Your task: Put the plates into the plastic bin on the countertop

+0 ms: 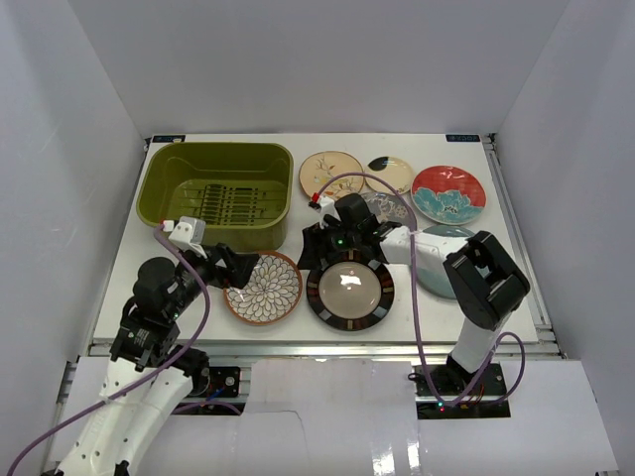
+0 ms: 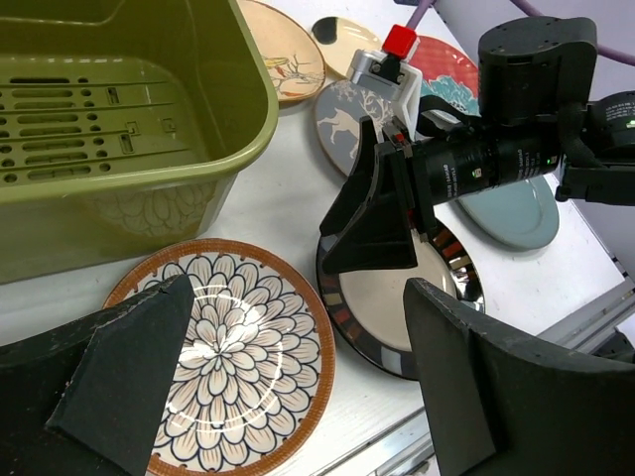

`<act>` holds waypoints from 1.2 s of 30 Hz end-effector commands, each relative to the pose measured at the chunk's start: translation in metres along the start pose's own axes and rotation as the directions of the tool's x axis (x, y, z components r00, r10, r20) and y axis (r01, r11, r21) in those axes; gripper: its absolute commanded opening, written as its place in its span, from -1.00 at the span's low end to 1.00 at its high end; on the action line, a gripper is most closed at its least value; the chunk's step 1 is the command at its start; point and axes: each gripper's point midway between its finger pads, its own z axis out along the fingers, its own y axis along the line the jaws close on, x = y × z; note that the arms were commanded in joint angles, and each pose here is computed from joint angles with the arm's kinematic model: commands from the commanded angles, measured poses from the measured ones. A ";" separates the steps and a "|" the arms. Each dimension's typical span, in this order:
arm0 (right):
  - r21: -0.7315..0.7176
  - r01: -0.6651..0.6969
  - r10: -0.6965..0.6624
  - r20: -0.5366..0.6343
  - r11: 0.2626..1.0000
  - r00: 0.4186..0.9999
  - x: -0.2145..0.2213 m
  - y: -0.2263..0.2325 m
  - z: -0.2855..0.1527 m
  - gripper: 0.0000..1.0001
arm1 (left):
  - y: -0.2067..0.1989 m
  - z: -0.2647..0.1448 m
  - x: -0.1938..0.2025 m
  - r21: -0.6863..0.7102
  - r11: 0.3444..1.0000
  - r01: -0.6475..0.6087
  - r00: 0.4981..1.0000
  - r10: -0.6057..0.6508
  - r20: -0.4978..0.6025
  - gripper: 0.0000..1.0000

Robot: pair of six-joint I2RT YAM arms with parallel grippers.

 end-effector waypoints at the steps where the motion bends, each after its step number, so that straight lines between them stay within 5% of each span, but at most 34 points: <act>1: -0.042 0.051 -0.049 0.045 0.998 0.998 -0.024 0.008 0.004 0.50 | 0.001 -0.001 -0.012 -0.005 1.000 0.000 0.997 0.001 0.078 0.96; 23: -0.086 -0.044 0.039 -0.051 0.995 0.998 0.010 0.010 0.077 0.28 | 0.000 0.002 -0.008 0.006 1.000 -0.008 0.998 0.008 0.055 0.96; 29: -0.076 -0.081 0.080 -0.009 0.994 0.997 0.005 0.014 0.069 -0.68 | 0.000 0.000 -0.012 0.003 1.000 -0.014 0.997 0.014 0.073 0.96; 36: -0.104 -0.108 0.118 0.100 0.989 0.988 -0.006 0.046 0.012 -0.85 | 0.024 -0.007 -0.025 -0.143 0.990 0.013 0.991 0.006 0.136 0.96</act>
